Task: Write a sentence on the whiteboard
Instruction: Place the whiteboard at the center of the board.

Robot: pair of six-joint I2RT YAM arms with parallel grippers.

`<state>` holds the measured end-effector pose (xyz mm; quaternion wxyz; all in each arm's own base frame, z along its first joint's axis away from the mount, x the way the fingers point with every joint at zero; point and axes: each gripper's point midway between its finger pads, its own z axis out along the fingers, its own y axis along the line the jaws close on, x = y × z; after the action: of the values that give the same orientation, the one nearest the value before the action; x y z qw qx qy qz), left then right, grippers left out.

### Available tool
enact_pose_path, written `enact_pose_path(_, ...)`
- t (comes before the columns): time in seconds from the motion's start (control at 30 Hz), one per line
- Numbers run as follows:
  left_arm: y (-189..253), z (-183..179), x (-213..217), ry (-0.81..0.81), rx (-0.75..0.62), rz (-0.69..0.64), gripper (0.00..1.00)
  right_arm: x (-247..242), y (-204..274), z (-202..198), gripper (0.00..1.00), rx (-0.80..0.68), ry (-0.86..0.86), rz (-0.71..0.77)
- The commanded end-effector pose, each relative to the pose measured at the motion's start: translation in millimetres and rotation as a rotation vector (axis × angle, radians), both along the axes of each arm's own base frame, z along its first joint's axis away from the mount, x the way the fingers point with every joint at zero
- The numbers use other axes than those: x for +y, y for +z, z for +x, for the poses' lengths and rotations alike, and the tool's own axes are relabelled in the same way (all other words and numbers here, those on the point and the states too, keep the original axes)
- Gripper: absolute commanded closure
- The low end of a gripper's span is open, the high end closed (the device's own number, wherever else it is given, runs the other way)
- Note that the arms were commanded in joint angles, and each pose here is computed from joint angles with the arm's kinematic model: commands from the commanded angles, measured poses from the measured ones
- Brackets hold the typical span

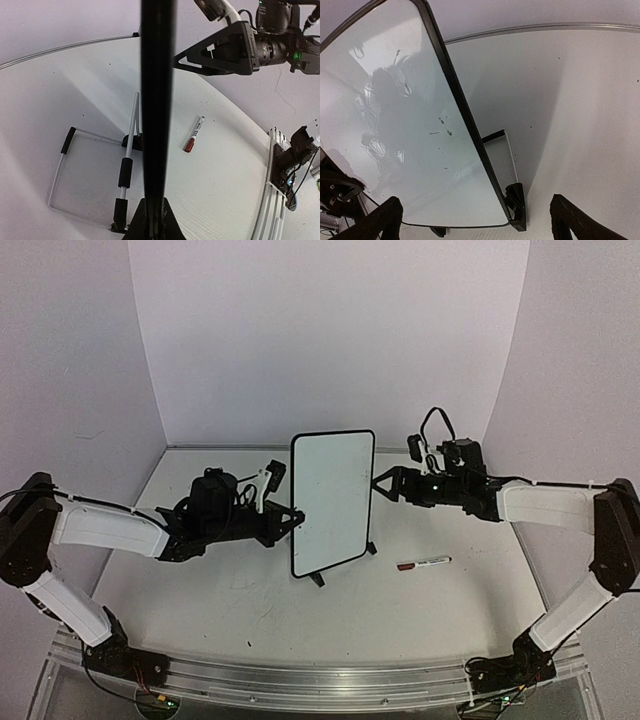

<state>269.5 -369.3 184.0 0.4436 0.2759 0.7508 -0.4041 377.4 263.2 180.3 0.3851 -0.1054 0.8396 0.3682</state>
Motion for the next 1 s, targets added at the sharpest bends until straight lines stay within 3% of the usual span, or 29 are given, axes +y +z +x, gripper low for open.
enact_pose_path(0.0, 78.4, 15.9, -9.3, 0.087, -0.235, -0.184, 1.00, 16.4, 21.7, 17.2, 0.02, -0.068, 0.102, 0.045)
enact_pose_path(0.37, 98.2, 14.6, -10.0, 0.103, -0.287, -0.196, 1.00, 19.1, 17.4, 23.5, 0.02, -0.058, 0.110, 0.047)
enact_pose_path(0.97, 66.6, 23.9, -24.4, 0.149, -0.293, -0.199, 1.00, 15.6, 16.2, 33.2, 0.02, -0.064, 0.079, 0.041)
